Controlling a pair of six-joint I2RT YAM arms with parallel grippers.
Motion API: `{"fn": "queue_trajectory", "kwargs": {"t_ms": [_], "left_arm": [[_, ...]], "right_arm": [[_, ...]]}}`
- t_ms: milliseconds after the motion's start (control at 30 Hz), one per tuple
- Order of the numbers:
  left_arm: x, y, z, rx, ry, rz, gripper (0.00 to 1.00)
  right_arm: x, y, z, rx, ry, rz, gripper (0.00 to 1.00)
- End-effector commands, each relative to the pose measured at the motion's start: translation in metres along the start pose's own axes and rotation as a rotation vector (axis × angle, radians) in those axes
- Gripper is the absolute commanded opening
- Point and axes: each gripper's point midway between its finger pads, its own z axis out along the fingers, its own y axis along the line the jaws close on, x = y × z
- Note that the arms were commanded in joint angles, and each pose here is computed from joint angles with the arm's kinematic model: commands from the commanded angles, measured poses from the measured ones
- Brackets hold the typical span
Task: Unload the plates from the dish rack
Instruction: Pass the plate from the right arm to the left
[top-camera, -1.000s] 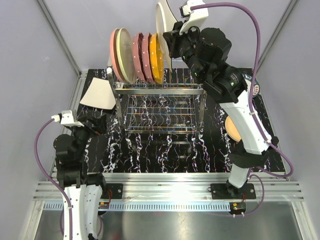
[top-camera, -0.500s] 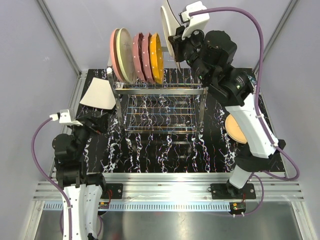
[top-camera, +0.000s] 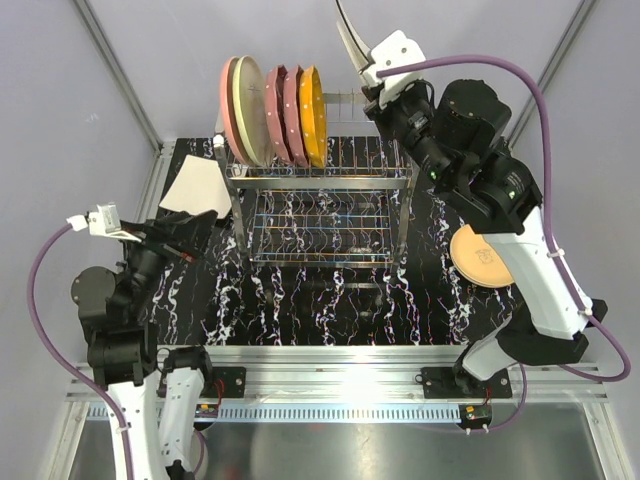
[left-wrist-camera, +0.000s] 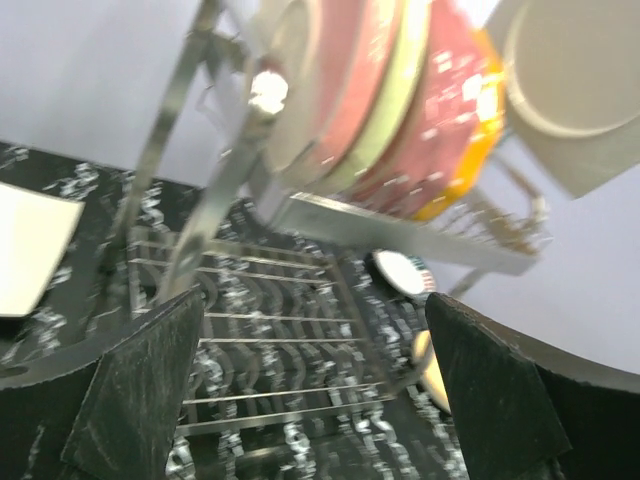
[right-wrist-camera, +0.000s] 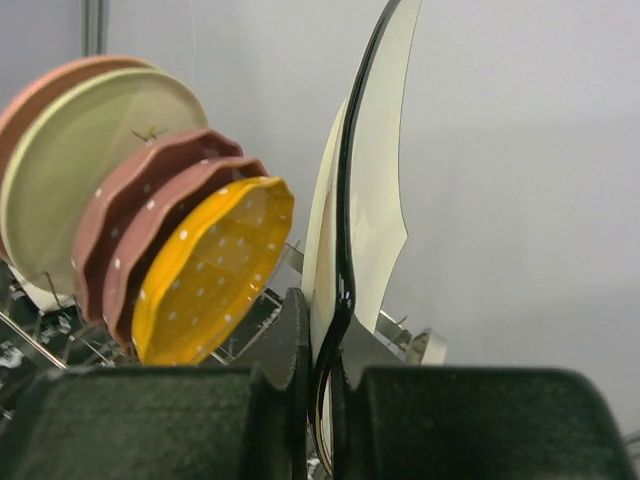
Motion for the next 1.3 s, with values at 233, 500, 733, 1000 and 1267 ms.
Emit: {"fn": "queue_trajectory", "kwargs": {"t_ms": [233, 500, 733, 1000, 1267], "left_arm": [[-0.042, -0.083, 0.001, 0.249, 0.061, -0.229, 0.96], [-0.067, -0.115, 0.014, 0.351, 0.063, -0.314, 0.96], [-0.048, -0.176, 0.048, 0.477, 0.181, -0.356, 0.97], [-0.065, -0.237, 0.093, 0.544, 0.114, -0.315, 0.97], [-0.039, -0.260, 0.142, 0.497, 0.120, -0.306, 0.97]], "right_arm": [[-0.072, -0.065, -0.040, 0.204, -0.246, -0.391, 0.00], [-0.065, -0.075, -0.049, 0.267, -0.220, -0.572, 0.00], [-0.063, -0.083, -0.069, 0.307, -0.227, -0.731, 0.00], [-0.044, -0.078, -0.094, 0.338, -0.252, -0.939, 0.00], [-0.033, -0.078, -0.122, 0.356, -0.288, -0.994, 0.00]]}}
